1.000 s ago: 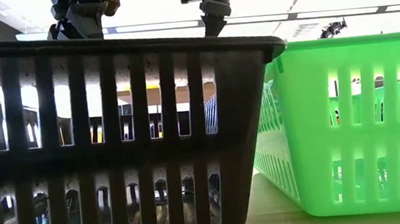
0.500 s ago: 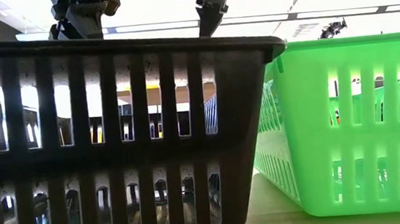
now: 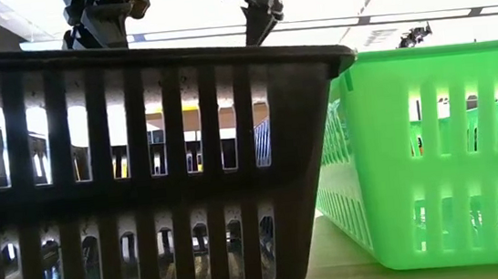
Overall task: Stack baskets on shelf by color
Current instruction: Stack the top right black bin on the other black bin on the shelf, then stack the top left yellow bin on the other yellow bin on the shelf
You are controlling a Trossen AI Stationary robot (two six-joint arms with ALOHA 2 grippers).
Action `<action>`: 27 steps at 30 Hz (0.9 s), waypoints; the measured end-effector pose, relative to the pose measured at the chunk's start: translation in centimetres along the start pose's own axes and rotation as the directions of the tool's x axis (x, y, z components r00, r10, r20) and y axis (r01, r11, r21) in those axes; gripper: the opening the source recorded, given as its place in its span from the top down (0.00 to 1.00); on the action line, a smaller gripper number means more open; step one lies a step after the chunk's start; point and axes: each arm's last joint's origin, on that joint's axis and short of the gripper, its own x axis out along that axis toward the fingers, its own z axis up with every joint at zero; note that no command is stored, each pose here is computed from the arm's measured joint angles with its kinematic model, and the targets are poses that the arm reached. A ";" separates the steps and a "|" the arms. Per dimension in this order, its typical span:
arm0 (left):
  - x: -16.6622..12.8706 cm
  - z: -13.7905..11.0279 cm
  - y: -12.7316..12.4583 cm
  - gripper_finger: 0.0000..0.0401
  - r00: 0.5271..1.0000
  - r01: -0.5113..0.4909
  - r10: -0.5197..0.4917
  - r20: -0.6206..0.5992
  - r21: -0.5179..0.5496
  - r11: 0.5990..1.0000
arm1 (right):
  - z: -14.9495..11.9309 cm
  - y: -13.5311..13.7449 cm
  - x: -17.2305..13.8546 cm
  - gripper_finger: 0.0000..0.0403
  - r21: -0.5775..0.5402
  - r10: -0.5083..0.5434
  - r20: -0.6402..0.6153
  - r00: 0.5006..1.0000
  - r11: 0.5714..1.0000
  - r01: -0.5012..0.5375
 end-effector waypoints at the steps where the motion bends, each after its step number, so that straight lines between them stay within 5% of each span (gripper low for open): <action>1: 0.0 0.0 0.0 0.67 1.000 0.000 0.000 0.000 0.000 1.000 | -0.1 0.1 0.4 0.75 -0.005 -0.010 -0.013 1.000 1.000 0.009; 9: 0.0 0.0 0.0 0.67 1.000 -0.001 0.001 0.001 0.000 1.000 | -0.9 0.7 2.2 0.75 -0.002 -0.022 -0.076 0.997 1.000 0.022; 17: 0.0 -0.6 0.4 0.67 0.997 -0.046 0.049 -0.054 0.051 0.998 | 0.1 0.9 -0.2 0.75 -0.002 -0.071 0.002 0.997 0.997 0.071; 27: -0.1 -3.7 1.3 0.67 0.962 -0.225 0.261 -0.076 0.318 0.921 | 0.6 0.1 -3.9 0.76 0.009 -0.075 0.060 0.995 0.997 0.074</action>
